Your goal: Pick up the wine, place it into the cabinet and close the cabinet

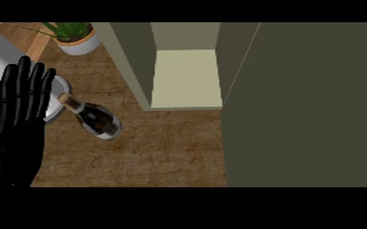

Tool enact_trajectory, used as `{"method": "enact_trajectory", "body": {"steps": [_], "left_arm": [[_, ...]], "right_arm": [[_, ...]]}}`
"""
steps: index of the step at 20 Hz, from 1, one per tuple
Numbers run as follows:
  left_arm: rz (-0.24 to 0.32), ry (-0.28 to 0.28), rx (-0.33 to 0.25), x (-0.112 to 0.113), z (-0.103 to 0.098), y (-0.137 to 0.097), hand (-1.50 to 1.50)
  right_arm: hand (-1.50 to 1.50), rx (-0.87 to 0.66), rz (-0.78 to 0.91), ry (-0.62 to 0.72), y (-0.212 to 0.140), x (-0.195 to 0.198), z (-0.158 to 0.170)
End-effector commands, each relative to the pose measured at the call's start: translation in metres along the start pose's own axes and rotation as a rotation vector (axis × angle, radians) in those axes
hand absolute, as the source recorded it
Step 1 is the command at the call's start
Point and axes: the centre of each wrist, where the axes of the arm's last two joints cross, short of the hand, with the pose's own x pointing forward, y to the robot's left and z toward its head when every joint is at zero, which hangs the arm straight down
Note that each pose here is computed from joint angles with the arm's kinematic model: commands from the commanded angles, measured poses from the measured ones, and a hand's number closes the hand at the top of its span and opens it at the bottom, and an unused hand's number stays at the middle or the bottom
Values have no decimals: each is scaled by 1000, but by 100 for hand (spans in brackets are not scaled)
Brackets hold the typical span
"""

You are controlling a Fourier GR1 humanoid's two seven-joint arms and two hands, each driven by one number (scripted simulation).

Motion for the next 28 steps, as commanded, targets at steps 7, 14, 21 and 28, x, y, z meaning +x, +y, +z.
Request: {"method": "enact_trajectory", "body": {"steps": [7, 14, 21, 28], "left_arm": [[364, 145, -150, -55, -37, 13, -150], [487, 211, -174, -46, -74, 25, -150], [511, 231, -184, -32, -76, 34, -150], [500, 235, -193, -38, -72, 17, -150]], "right_arm": [[-150, 216, -172, 151, 13, -8, 36], [-150, 259, -205, 190, -14, 27, 36], [-150, 242, -224, 172, -14, 43, 50], [-150, 251, -208, 184, -18, 61, 36]]}}
